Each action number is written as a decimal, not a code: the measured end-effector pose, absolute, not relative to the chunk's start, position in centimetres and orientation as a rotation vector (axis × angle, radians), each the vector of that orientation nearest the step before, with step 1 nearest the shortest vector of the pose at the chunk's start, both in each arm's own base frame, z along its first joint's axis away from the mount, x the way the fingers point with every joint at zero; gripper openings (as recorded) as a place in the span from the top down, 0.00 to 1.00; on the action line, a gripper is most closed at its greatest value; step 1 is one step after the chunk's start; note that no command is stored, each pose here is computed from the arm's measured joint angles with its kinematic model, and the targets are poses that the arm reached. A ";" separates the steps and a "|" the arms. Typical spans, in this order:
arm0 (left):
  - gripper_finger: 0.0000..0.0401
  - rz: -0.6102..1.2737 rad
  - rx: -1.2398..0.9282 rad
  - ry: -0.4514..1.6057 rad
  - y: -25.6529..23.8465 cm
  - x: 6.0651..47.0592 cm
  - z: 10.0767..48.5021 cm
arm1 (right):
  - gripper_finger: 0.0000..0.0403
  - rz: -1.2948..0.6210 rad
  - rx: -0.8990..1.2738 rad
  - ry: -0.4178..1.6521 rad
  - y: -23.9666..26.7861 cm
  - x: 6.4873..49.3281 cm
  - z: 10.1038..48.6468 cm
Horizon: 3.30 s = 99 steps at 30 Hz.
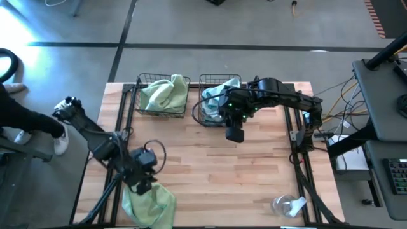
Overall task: Sort microfiber towel by color & place in baskets
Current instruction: Put the green towel into the left wire basket
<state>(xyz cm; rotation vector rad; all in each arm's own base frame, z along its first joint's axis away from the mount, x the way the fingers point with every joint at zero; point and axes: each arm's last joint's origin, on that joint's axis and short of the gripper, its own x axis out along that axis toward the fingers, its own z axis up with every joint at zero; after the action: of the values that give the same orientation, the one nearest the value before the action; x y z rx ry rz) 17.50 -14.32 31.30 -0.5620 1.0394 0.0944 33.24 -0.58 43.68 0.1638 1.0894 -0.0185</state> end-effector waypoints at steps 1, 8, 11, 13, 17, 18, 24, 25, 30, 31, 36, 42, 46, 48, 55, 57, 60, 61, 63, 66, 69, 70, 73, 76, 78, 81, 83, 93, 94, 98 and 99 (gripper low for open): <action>0.61 0.091 -0.546 1.063 -14.7 17.2 31.1 | 0.80 -0.032 0.187 1.091 -0.6 33.3 43.6; 0.61 0.048 -0.486 1.196 -17.4 15.5 29.8 | 0.80 -0.113 0.314 1.106 -0.6 33.9 43.1; 0.61 0.037 -0.444 1.225 -18.5 15.1 29.0 | 0.80 -0.138 0.350 1.116 -0.6 34.2 42.7; 0.61 0.039 -0.421 1.243 -19.1 14.9 28.5 | 0.80 -0.148 0.364 1.123 -0.6 34.5 42.5; 0.61 0.056 -0.363 1.282 -20.4 14.9 27.0 | 0.80 -0.152 0.365 1.143 -0.6 35.1 41.8; 0.61 0.061 -0.349 1.291 -20.7 15.0 26.6 | 0.80 -0.154 0.366 1.147 -0.6 35.2 41.7; 0.61 0.109 -0.273 1.342 -22.1 15.5 24.3 | 0.80 -0.155 0.366 1.161 -0.6 35.6 41.2; 0.61 0.116 -0.265 1.348 -22.3 15.6 23.9 | 0.80 -0.155 0.366 1.161 -0.6 35.6 41.3; 0.61 0.154 -0.222 1.381 -23.2 16.1 22.1 | 0.80 -0.155 0.367 1.161 -0.6 35.6 41.3; 0.61 0.157 -0.218 1.394 -23.3 16.2 21.8 | 0.80 -0.155 0.367 1.160 -0.6 35.5 41.3; 0.61 0.156 -0.217 1.477 -24.3 16.6 19.9 | 0.80 -0.143 0.358 1.160 -0.4 35.5 41.3; 0.61 0.143 -0.229 1.498 -25.2 17.1 18.5 | 0.80 -0.138 0.353 1.161 -0.4 35.5 41.3; 0.61 0.151 -0.221 1.503 -25.6 17.4 17.5 | 0.80 -0.133 0.347 1.162 -0.4 35.5 41.3; 0.61 0.167 -0.205 1.514 -25.7 17.5 16.8 | 0.80 -0.133 0.347 1.162 -0.4 35.5 41.3; 0.61 0.206 -0.166 1.566 -26.2 17.7 14.7 | 0.80 -0.134 0.347 1.162 -0.4 35.5 41.3; 0.61 0.217 -0.154 1.573 -26.3 17.7 14.3 | 0.80 -0.134 0.348 1.162 -0.4 35.5 41.3; 0.61 0.228 -0.143 1.580 -26.3 17.8 13.9 | 0.80 -0.135 0.349 1.162 -0.4 35.5 41.3; 0.61 0.230 -0.142 1.581 -26.3 17.8 13.8 | 0.80 -0.135 0.349 1.162 -0.4 35.5 41.3; 0.61 0.233 -0.141 1.582 -26.4 17.8 13.7 | 0.80 -0.135 0.349 1.162 -0.4 35.5 41.3; 0.61 0.234 -0.141 1.579 -26.3 17.7 13.7 | 0.80 -0.135 0.349 1.162 -0.4 35.5 41.3; 0.62 0.235 -0.141 1.578 -26.3 17.7 13.7 | 0.80 -0.134 0.347 1.162 -0.4 35.5 41.3; 0.62 0.235 -0.142 1.578 -26.3 17.7 13.7 | 0.80 -0.132 0.343 1.162 -0.4 35.5 41.3; 0.65 0.233 -0.143 1.577 -26.4 17.8 13.7 | 0.80 -0.127 0.336 1.163 -0.4 35.5 41.3; 0.71 0.231 -0.145 1.576 -26.4 17.8 13.7 | 0.80 -0.126 0.334 1.163 -0.4 35.5 41.3; 0.76 0.229 -0.147 1.574 -26.4 17.8 13.7 | 0.80 -0.125 0.334 1.163 -0.4 35.5 41.3; 0.83 0.229 -0.147 1.574 -26.4 17.8 13.7 | 0.80 -0.117 0.320 1.163 -0.4 35.5 41.3; 0.89 0.230 -0.146 1.574 -26.4 17.8 13.7 | 0.80 -0.113 0.315 1.163 -0.4 35.5 41.3; 0.99 0.232 -0.145 1.574 -26.3 17.7 13.7 | 0.80 -0.107 0.299 1.163 -0.4 35.5 41.3; 0.99 0.231 -0.146 1.573 -26.3 17.7 13.8 | 0.80 -0.105 0.297 1.163 -0.4 35.5 41.3; 0.99 0.239 -0.148 1.575 -25.9 17.9 14.6 | 0.80 -0.099 0.287 1.163 -0.4 35.5 41.3; 0.99 0.253 -0.138 1.581 -25.6 17.9 14.9 | 0.80 -0.098 0.285 1.163 -0.4 35.5 41.3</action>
<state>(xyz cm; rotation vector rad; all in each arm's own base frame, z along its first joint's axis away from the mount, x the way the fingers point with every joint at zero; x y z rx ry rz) 17.88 -25.61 14.85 -0.1381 1.5815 0.2528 35.50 -0.40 41.32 0.2852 1.1632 -0.0978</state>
